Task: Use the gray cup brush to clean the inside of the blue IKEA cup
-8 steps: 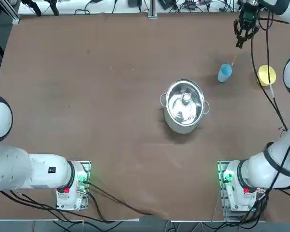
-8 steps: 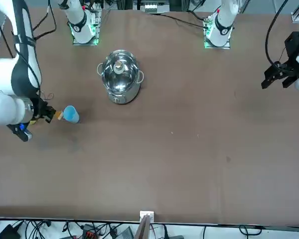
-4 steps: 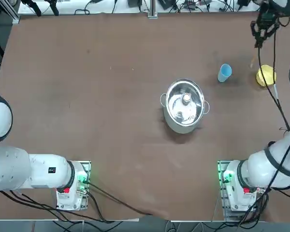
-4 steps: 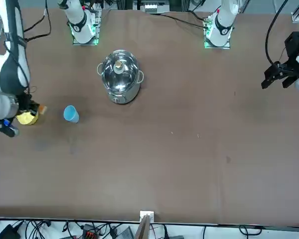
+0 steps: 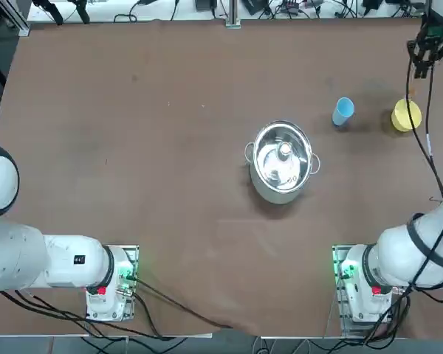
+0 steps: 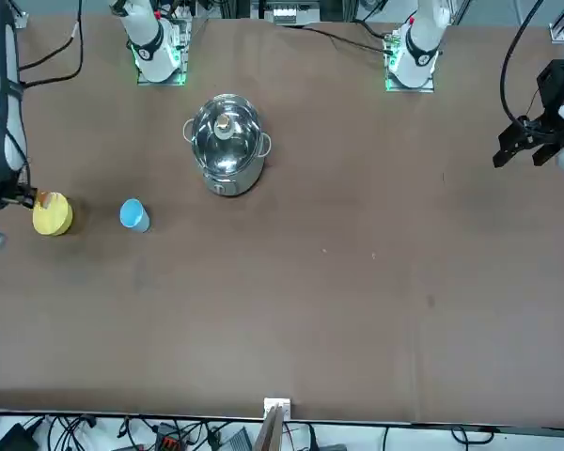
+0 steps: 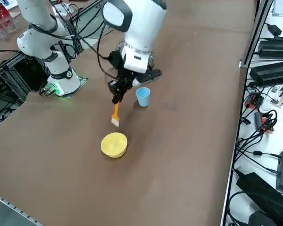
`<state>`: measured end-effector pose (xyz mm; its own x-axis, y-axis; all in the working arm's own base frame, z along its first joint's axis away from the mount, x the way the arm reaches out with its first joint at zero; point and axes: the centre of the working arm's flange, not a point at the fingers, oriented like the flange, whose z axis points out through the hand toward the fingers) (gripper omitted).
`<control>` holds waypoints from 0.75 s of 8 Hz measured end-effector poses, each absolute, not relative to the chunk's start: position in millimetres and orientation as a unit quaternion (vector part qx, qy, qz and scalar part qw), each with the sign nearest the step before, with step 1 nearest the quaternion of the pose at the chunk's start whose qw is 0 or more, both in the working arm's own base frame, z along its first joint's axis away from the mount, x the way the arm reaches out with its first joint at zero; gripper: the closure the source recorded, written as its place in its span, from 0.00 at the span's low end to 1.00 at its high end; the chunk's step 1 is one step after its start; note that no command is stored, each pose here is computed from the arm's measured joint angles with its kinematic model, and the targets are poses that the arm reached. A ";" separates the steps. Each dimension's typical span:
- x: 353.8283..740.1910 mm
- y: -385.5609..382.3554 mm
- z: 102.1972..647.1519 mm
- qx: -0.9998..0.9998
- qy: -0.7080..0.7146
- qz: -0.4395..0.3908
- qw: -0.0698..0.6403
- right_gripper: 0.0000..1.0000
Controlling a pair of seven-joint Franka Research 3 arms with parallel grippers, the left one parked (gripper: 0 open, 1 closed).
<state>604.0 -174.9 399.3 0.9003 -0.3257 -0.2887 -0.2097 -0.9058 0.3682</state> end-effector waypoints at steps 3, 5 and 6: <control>595.5 -195.0 367.0 0.961 -0.101 -0.165 0.195 0.97; 590.5 -189.6 339.0 0.965 -0.078 -0.154 0.199 0.97; 587.8 -186.3 328.6 0.966 -0.069 -0.152 0.199 0.97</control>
